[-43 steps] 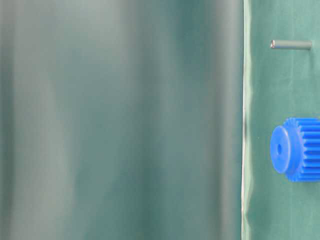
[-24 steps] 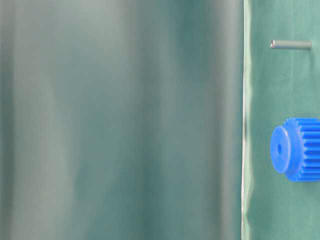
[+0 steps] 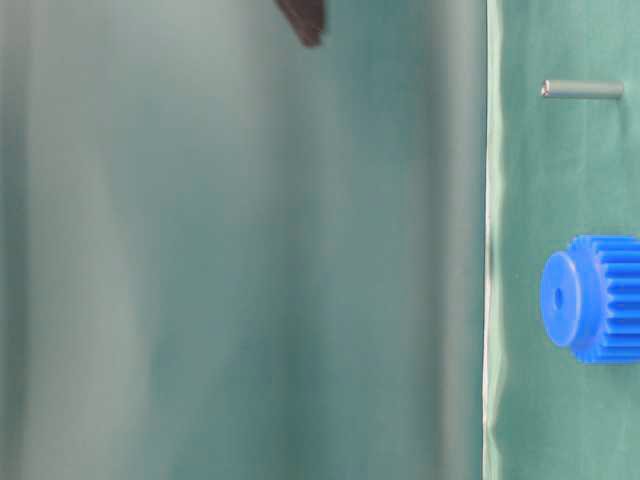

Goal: Insert the shaft placed at a random location into the center hole of the medium gear at another random location.
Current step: 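Move the right gripper left and lower it over the silver shaft, then close the right gripper on the silver shaft and lift it, then carry the shaft left with the right gripper over the blue gear's hole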

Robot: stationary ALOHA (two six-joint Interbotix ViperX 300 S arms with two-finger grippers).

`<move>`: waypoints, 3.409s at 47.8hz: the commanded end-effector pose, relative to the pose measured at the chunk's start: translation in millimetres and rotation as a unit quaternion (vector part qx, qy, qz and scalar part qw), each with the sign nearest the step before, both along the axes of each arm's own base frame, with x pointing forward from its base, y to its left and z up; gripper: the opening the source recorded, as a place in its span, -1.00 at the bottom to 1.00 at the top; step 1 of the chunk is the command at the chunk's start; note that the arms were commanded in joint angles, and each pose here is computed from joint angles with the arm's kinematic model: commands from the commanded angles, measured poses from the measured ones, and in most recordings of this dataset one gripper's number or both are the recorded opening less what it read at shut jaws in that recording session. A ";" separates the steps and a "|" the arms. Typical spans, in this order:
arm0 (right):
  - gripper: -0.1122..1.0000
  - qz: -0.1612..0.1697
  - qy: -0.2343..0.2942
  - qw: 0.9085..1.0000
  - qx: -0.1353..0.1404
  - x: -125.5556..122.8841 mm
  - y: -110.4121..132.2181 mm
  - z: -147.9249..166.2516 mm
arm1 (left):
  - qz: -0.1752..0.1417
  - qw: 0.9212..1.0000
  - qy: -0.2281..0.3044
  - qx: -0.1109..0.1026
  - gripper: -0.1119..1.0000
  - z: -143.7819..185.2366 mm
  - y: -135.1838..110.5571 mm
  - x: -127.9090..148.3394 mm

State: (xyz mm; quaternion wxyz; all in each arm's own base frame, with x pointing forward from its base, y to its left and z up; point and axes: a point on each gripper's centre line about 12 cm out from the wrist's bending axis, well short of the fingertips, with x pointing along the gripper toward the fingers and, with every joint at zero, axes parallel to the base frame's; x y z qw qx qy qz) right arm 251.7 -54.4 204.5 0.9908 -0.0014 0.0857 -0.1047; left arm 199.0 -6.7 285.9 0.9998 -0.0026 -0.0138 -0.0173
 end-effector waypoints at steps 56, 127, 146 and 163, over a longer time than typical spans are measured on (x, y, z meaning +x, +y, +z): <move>0.33 -0.042 0.102 0.993 0.031 38.6 -24.5 -107.9 | -0.002 1.000 0.013 0.002 -0.80 2.1 -0.7 2.5; -0.55 -0.022 0.105 0.994 0.030 58.0 -21.1 -47.3 | -0.002 1.000 0.015 0.001 -0.80 1.9 -1.0 2.8; -0.55 -0.021 0.100 0.994 0.030 68.3 -22.6 -44.7 | -0.002 1.000 0.015 0.001 -0.80 1.9 -0.7 2.8; -0.55 0.004 0.088 0.996 0.027 109.1 -12.5 -38.6 | -0.002 1.000 0.013 0.001 -0.80 3.0 -0.7 2.7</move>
